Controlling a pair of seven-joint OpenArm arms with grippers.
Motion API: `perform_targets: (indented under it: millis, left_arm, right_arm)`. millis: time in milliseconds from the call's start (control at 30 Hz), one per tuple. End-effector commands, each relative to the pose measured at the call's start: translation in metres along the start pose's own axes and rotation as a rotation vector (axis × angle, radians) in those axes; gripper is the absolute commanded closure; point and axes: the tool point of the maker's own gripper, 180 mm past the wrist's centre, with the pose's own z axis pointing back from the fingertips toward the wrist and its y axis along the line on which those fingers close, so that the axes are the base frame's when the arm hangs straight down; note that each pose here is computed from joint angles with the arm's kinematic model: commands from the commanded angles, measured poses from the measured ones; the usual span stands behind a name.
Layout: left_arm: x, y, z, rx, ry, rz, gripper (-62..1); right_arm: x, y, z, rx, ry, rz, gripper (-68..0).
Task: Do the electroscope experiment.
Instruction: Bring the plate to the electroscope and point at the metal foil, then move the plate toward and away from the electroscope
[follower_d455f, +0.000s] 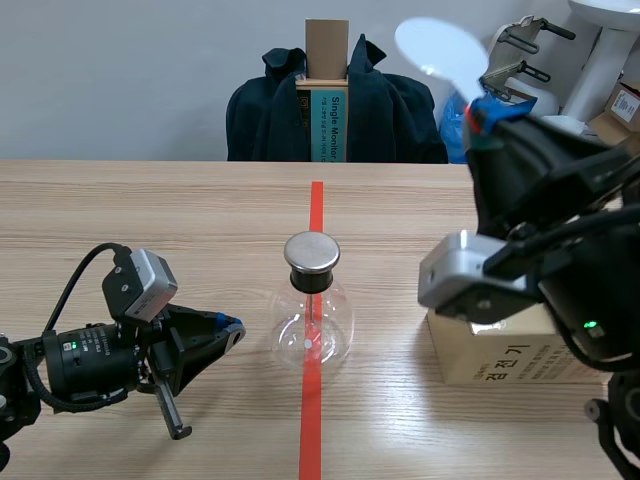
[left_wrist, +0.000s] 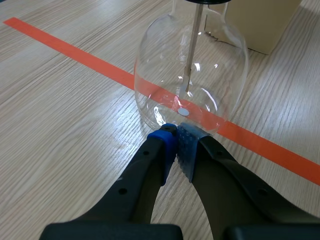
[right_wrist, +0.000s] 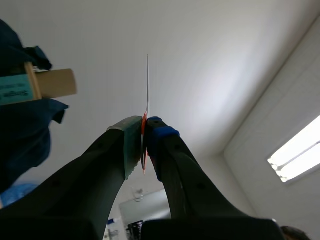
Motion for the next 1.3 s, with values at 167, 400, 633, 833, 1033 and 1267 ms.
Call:
perform_targets:
  millis: [167, 400, 633, 833, 1033, 1267]
  left_arm:
    - [0.013, 0.003, -0.002, 0.001, -0.045, -0.005, -2.5]
    - [0.013, 0.003, -0.002, 0.001, -0.044, -0.005, -2.5]
    - [0.013, 0.003, -0.002, 0.001, -0.045, -0.004, -2.5]
    - [0.013, 0.001, -0.003, -0.001, -0.047, 0.001, -2.5]
    - [0.014, -0.001, -0.004, -0.001, -0.051, 0.004, -2.5]
    - [0.014, -0.001, -0.004, -0.001, -0.050, 0.004, -2.6]
  right_arm:
    - [0.010, 0.033, 0.005, 0.063, -0.078, -0.045, -0.8]
    - [0.016, 0.064, 0.013, 0.141, -0.099, -0.088, -0.8]
    - [0.020, 0.080, 0.022, 0.202, -0.112, -0.104, -0.8]
    - [0.023, 0.088, 0.025, 0.246, -0.130, -0.109, -0.8]
    - [0.032, 0.088, 0.026, 0.251, -0.180, -0.112, -0.8]
    - [0.046, 0.087, 0.030, 0.251, -0.260, -0.116, -0.8]
